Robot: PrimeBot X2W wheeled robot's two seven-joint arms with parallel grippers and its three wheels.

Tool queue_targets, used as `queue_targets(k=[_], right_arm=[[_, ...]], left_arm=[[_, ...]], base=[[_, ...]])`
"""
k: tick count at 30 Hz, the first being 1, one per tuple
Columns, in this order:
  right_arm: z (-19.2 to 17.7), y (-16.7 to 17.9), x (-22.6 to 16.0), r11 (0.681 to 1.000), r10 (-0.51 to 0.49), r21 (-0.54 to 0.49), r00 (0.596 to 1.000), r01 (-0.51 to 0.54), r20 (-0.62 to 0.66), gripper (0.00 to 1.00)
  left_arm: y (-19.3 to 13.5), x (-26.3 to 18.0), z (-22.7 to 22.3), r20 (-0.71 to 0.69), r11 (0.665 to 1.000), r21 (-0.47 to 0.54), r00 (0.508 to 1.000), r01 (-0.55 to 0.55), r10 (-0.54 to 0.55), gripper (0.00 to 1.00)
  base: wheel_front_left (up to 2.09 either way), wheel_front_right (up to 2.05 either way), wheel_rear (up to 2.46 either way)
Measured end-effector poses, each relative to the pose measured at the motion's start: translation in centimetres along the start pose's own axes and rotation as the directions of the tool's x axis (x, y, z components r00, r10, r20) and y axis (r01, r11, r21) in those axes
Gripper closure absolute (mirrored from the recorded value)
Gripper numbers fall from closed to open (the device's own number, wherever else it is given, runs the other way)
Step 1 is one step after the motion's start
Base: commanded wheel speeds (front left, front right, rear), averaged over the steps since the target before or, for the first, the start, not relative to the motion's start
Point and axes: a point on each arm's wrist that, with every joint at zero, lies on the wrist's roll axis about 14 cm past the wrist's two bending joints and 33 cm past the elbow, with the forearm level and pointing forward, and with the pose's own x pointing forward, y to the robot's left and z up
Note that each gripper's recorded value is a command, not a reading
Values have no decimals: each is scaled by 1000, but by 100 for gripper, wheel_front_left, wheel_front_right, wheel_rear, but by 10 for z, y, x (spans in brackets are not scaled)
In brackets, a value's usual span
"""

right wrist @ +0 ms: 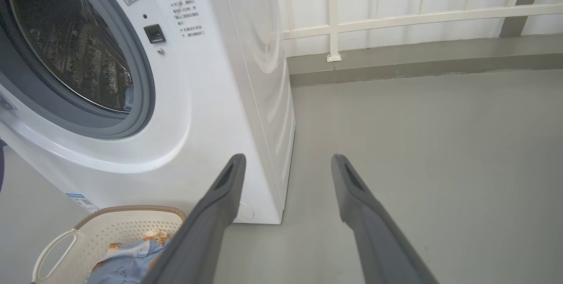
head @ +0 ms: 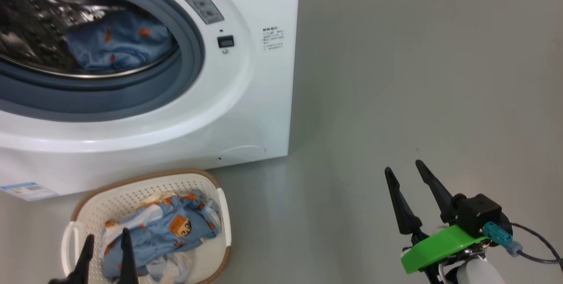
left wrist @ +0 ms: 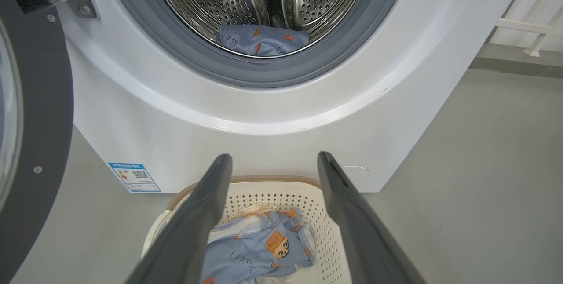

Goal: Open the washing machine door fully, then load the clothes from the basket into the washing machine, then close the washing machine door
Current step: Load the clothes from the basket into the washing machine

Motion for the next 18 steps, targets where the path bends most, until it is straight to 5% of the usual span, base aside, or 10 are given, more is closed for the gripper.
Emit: queue_targets(k=[18], right_arm=[[-30, -31, 31, 998, -68, -10, 996, 68, -59, 0]], left_arm=[[-5, 63, -102, -302, 997, -83, 953, 1, -26, 0]], base=[[0, 0, 0]])
